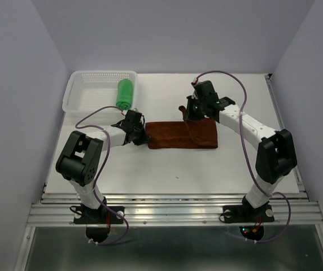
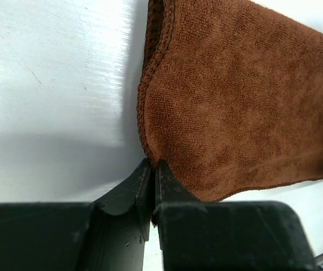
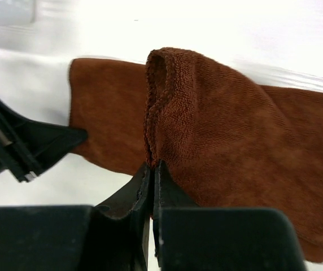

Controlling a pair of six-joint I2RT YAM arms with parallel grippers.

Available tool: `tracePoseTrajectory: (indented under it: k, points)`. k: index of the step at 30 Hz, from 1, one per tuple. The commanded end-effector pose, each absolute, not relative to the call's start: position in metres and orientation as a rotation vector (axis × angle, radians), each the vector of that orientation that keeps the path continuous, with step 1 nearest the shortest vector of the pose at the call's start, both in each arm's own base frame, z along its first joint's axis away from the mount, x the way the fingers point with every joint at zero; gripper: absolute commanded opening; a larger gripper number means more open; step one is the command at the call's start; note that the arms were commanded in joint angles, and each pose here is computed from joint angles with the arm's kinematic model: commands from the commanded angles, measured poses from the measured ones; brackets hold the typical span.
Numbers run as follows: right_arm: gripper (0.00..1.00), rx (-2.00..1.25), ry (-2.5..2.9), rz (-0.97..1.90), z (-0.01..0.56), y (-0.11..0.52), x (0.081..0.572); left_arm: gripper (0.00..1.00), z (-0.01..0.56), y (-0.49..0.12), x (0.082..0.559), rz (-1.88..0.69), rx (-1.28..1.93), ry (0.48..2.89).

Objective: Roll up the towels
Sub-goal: Fold the towel

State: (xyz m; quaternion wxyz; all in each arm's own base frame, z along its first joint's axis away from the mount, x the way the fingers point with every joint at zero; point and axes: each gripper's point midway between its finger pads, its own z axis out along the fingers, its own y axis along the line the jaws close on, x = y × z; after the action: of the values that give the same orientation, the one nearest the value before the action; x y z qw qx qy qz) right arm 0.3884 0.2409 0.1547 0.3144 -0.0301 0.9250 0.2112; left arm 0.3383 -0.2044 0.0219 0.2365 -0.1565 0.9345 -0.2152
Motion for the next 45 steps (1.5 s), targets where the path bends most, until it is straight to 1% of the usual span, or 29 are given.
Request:
tracePoseTrajectory:
  k: [1,6,15,21,27,33,35,36,37,38,39,40,41,42,43,44,45]
  points:
    - [0.01,-0.104,2.334,0.731,0.184,0.298,0.398,0.15,0.016,-0.199,0.322,-0.572,-0.395,2.603]
    - [0.01,-0.12,2.311,0.758,0.186,0.334,0.398,0.15,0.021,-0.196,0.323,-0.566,-0.401,2.586]
    - [0.01,-0.122,2.302,0.771,0.178,0.368,0.397,0.15,0.021,-0.193,0.319,-0.559,-0.393,2.59]
    - [0.01,-0.139,2.307,0.779,0.171,0.382,0.396,0.15,0.023,-0.191,0.32,-0.556,-0.4,2.586]
    - [0.01,-0.156,2.353,0.781,0.146,0.393,0.396,0.16,0.028,-0.191,0.322,-0.554,-0.413,2.577]
    - [0.04,-0.189,2.406,0.79,0.118,0.406,0.39,0.18,0.031,-0.183,0.321,-0.511,-0.448,2.571]
    - [0.08,-0.203,2.409,0.813,0.115,0.411,0.39,0.19,0.034,-0.178,0.319,-0.482,-0.472,2.57]
    - [0.09,-0.222,2.42,0.827,0.109,0.417,0.386,0.26,0.034,-0.175,0.319,-0.463,-0.481,2.563]
    - [0.1,-0.229,2.421,0.84,0.108,0.42,0.385,0.29,0.036,-0.174,0.319,-0.46,-0.484,2.558]
    - [0.14,-0.258,2.42,0.864,0.109,0.428,0.381,0.34,0.041,-0.173,0.32,-0.462,-0.488,2.543]
    - [0.17,-0.259,2.426,0.867,0.106,0.429,0.381,0.42,0.043,-0.171,0.321,-0.448,-0.495,2.534]
    - [0.25,-0.276,2.436,0.876,0.101,0.435,0.377,0.45,0.047,-0.17,0.321,-0.446,-0.498,2.524]
    - [0.29,-0.281,2.435,0.888,0.102,0.437,0.377,0.48,0.049,-0.169,0.32,-0.442,-0.503,2.528]
    - [0.29,-0.284,2.442,0.899,0.1,0.439,0.377,0.52,0.05,-0.167,0.319,-0.432,-0.508,2.527]
    - [0.34,-0.287,2.451,0.905,0.097,0.441,0.376,0.58,0.055,-0.161,0.322,-0.4,-0.52,2.499]
    - [0.4,-0.303,2.453,0.934,0.098,0.444,0.373,0.58,0.053,-0.158,0.319,-0.384,-0.532,2.508]
    - [0.43,-0.31,2.449,0.956,0.101,0.447,0.373,0.58,0.055,-0.157,0.318,-0.378,-0.536,2.504]
